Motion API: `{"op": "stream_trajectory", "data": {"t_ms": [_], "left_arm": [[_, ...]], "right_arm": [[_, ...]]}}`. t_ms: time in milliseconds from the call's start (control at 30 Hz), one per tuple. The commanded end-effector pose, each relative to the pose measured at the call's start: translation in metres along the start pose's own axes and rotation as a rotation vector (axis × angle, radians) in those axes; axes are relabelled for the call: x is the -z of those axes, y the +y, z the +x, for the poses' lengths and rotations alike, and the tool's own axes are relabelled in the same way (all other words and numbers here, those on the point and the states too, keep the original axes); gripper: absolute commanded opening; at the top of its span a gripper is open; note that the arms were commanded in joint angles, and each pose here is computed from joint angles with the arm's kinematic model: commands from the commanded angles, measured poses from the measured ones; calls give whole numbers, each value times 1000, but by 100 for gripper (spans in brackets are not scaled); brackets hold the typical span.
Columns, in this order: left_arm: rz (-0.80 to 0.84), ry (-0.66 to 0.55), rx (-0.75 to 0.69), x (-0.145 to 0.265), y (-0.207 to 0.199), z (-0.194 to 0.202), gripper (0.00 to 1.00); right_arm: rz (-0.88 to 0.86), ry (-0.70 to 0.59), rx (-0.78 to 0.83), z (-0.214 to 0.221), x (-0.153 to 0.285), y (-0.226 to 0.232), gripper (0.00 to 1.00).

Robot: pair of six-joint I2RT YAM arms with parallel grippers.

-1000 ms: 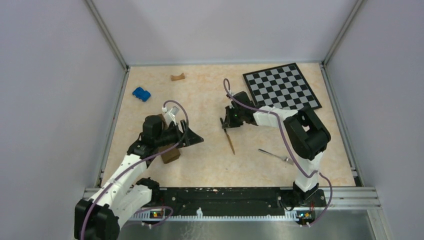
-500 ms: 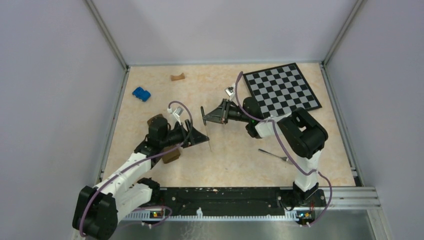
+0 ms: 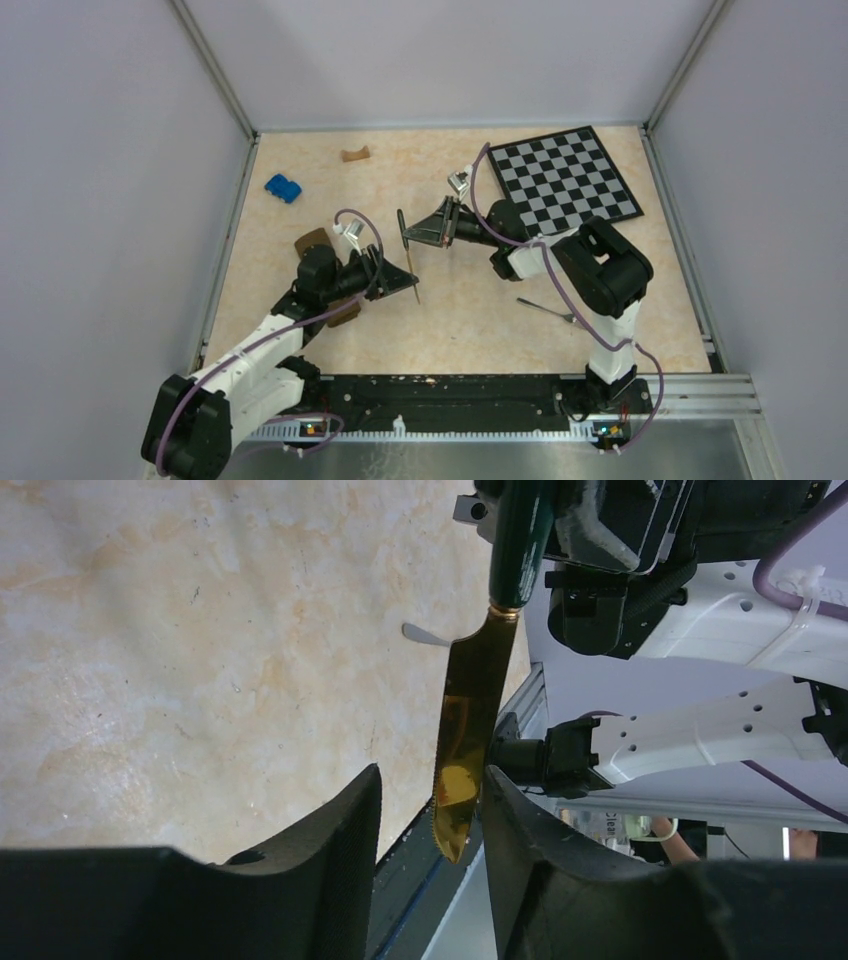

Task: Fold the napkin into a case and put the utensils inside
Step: Pass from the right arm to the left

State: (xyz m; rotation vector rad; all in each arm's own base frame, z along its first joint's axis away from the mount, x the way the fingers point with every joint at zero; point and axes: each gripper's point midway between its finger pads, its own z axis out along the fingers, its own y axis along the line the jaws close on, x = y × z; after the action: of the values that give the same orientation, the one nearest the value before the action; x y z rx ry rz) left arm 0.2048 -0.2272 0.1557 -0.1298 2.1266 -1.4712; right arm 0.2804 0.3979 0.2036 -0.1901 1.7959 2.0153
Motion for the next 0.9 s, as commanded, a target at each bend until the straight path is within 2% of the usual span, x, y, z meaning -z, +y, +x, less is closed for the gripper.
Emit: {"op": "stream_trajectory", "data": {"t_ms": [0, 133, 367, 700, 800, 867], "left_arm": [[17, -68, -71, -2, -17, -19, 43], [-13, -79, -90, -1, -16, -22, 37], [-23, -75, -99, -2, -18, -22, 31], [-120, -61, -102, 0, -6, -23, 9], [-235, -47, -100, 8, 8, -22, 2], [-329, -33, -87, 16, 18, -22, 0]], "right_arm": [[-55, -4, 74, 0, -7, 20, 0], [-40, -5, 71, -1, -9, 17, 0], [-28, -11, 70, -1, -11, 12, 0], [14, -5, 61, 0, -14, 3, 0], [154, 22, 47, 4, -10, -23, 16], [311, 31, 66, 3, -1, -48, 32]]}}
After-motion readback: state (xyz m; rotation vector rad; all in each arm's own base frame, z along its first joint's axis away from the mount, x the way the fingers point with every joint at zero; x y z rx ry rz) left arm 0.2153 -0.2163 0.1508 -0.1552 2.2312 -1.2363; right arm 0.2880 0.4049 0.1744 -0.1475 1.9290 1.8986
